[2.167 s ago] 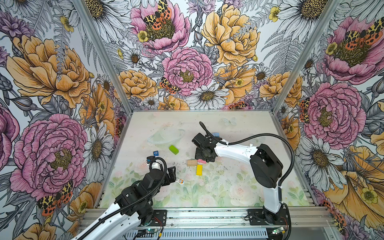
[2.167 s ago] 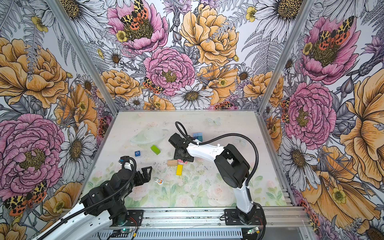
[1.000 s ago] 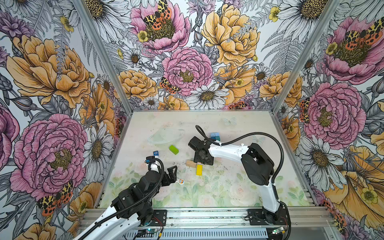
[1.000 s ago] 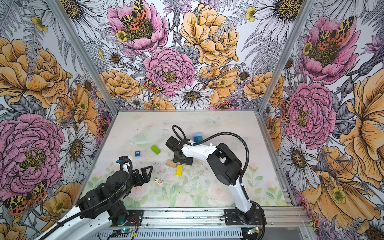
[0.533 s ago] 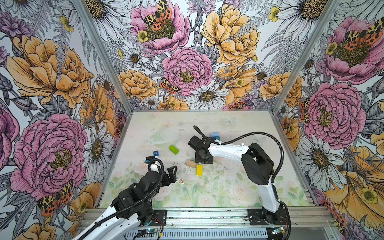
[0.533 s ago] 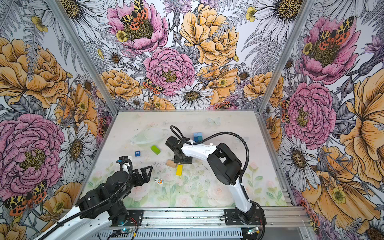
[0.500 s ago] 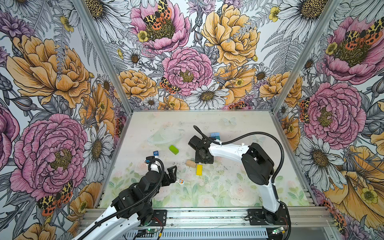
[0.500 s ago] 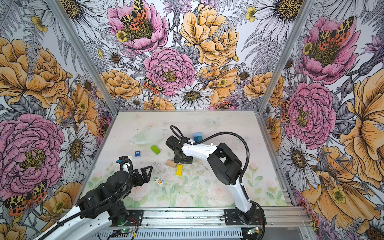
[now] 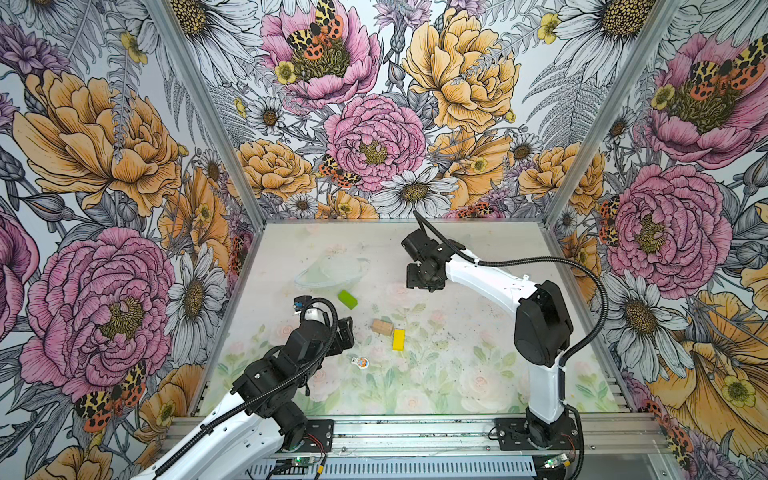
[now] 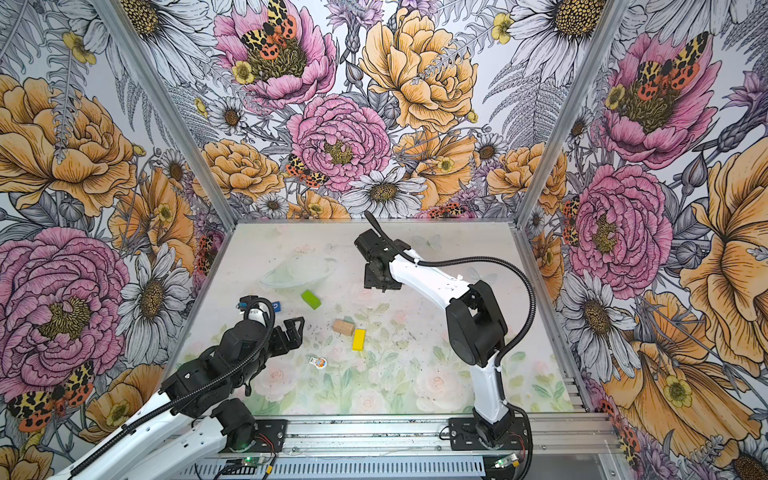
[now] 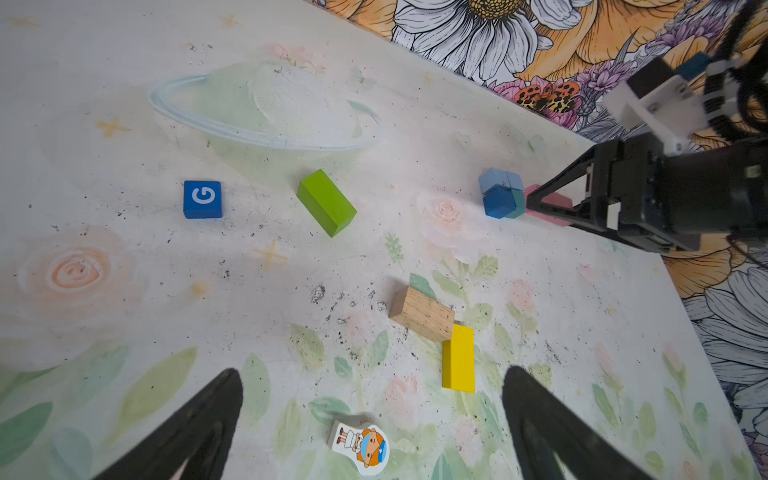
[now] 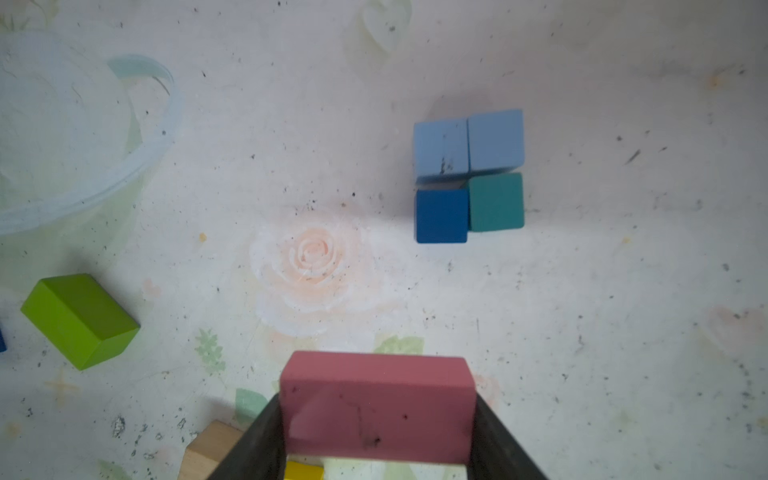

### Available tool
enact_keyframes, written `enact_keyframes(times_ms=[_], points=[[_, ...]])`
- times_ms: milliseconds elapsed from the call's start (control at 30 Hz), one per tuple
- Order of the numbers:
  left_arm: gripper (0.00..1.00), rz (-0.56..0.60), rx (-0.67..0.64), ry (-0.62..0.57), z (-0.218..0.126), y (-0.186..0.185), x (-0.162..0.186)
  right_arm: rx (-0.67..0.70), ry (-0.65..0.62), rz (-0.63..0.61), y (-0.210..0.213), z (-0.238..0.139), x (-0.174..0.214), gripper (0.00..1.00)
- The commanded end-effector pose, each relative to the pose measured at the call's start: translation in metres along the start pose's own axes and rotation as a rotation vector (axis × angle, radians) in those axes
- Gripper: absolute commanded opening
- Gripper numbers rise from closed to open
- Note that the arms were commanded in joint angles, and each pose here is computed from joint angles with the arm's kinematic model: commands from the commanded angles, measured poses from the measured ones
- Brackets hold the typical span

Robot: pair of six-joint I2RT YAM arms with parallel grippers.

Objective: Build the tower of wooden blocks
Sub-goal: 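Carry the pink block with the right gripper over the 2x2 cube group, then lower the pink block onto the cube group and open the right gripper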

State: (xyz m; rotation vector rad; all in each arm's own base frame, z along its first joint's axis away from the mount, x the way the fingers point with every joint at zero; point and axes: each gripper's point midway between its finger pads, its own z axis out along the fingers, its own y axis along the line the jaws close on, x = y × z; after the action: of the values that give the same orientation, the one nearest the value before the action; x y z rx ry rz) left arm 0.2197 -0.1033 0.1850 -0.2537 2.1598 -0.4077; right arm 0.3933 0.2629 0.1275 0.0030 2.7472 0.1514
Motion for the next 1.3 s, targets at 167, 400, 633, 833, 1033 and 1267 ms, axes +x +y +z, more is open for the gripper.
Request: enact_keyframes(times_ms=[167,400,633,833,1033,1267], points=[[0.99,0.055,0.067,0.004,0.022,-0.048,-0.028,0.023,-0.015,-0.087,-0.024,0.014,-0.045,0.47],[0.99,0.097,0.170,0.026,0.041,-0.084,-0.030,0.014,0.008,-0.111,-0.037,0.041,-0.063,0.47],[0.99,0.148,0.215,0.072,0.056,-0.106,-0.028,-0.018,0.033,-0.119,-0.037,0.061,-0.070,0.47],[0.99,0.154,0.223,0.097,0.065,-0.115,-0.026,-0.018,0.042,-0.126,-0.039,0.071,-0.073,0.47],[0.99,0.149,0.220,0.094,0.066,-0.116,-0.027,-0.005,0.052,-0.125,-0.046,0.078,-0.072,0.48],[0.99,0.146,0.219,0.090,0.066,-0.117,-0.029,0.004,0.066,-0.116,-0.051,0.086,-0.070,0.48]])
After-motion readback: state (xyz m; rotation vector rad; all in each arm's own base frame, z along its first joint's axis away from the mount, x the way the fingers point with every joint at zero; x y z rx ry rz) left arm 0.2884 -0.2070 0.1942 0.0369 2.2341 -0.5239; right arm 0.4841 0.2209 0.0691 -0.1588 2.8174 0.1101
